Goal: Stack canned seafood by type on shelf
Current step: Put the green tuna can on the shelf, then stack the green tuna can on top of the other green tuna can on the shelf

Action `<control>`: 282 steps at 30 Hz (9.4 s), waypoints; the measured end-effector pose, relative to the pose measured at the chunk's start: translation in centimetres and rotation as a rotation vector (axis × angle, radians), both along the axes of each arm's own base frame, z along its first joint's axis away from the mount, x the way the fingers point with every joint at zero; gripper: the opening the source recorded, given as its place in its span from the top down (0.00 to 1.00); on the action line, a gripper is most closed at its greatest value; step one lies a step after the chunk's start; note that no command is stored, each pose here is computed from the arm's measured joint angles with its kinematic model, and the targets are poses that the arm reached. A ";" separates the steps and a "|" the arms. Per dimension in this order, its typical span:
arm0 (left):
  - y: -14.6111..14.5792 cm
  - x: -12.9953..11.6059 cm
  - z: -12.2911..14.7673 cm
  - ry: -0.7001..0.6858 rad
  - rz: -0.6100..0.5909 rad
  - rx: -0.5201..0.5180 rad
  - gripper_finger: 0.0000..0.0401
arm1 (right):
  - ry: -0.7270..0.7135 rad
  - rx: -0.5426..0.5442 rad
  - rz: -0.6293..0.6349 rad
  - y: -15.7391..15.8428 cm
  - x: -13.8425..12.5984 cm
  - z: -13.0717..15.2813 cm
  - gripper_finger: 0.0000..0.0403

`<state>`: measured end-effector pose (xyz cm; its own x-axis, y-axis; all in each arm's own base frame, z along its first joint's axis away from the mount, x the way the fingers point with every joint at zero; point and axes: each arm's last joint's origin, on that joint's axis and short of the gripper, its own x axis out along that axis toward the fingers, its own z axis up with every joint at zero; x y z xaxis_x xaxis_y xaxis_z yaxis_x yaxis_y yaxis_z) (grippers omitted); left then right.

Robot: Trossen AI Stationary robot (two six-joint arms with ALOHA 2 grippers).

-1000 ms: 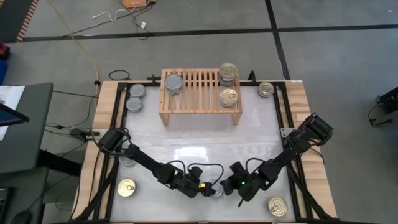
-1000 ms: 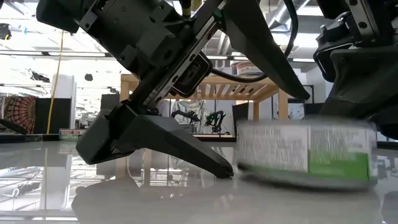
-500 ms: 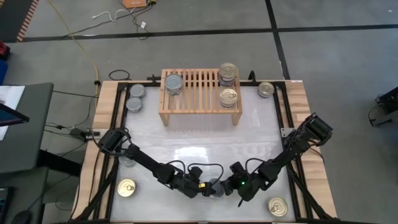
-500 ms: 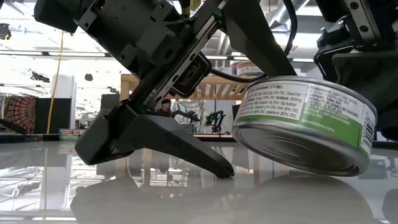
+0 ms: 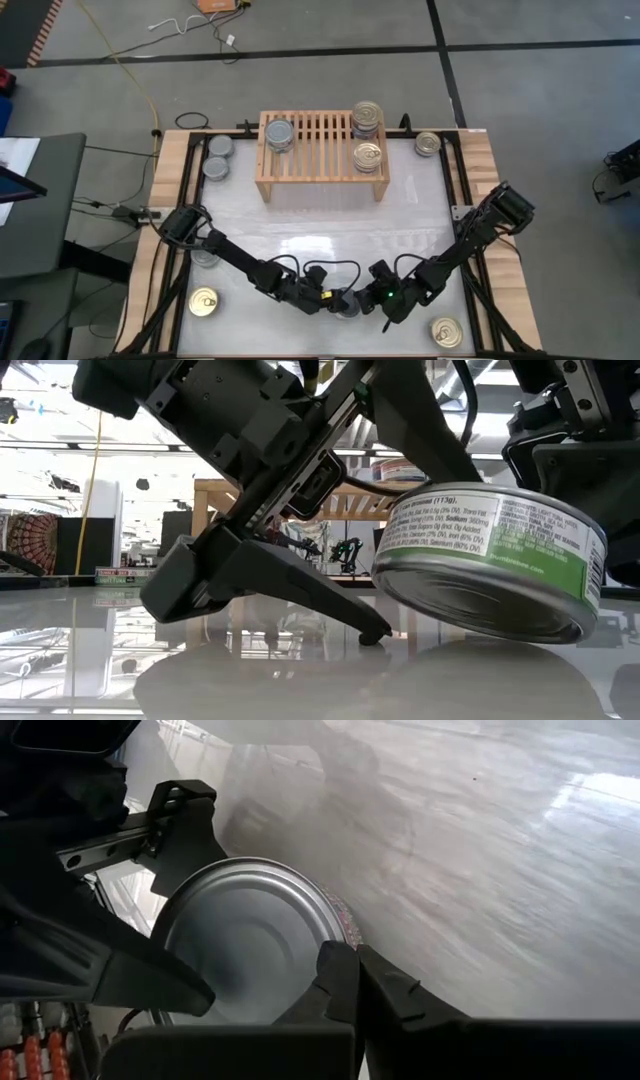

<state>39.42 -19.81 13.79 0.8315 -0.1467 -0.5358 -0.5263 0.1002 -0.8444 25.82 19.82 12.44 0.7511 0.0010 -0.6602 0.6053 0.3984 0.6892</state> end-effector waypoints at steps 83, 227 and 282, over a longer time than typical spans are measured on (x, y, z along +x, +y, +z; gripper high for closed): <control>25.6 -20.1 16.3 -0.064 0.594 0.327 0.65 | 0.285 -0.346 0.093 -6.8 -2.3 4.6 0.69; 28.2 -19.1 16.1 -0.012 0.542 0.619 0.38 | 0.260 -0.271 0.084 -7.3 -1.5 4.8 0.70; 19.6 -17.4 17.0 -0.157 0.281 0.808 0.38 | 0.563 -0.316 0.091 -9.1 -5.4 5.7 0.70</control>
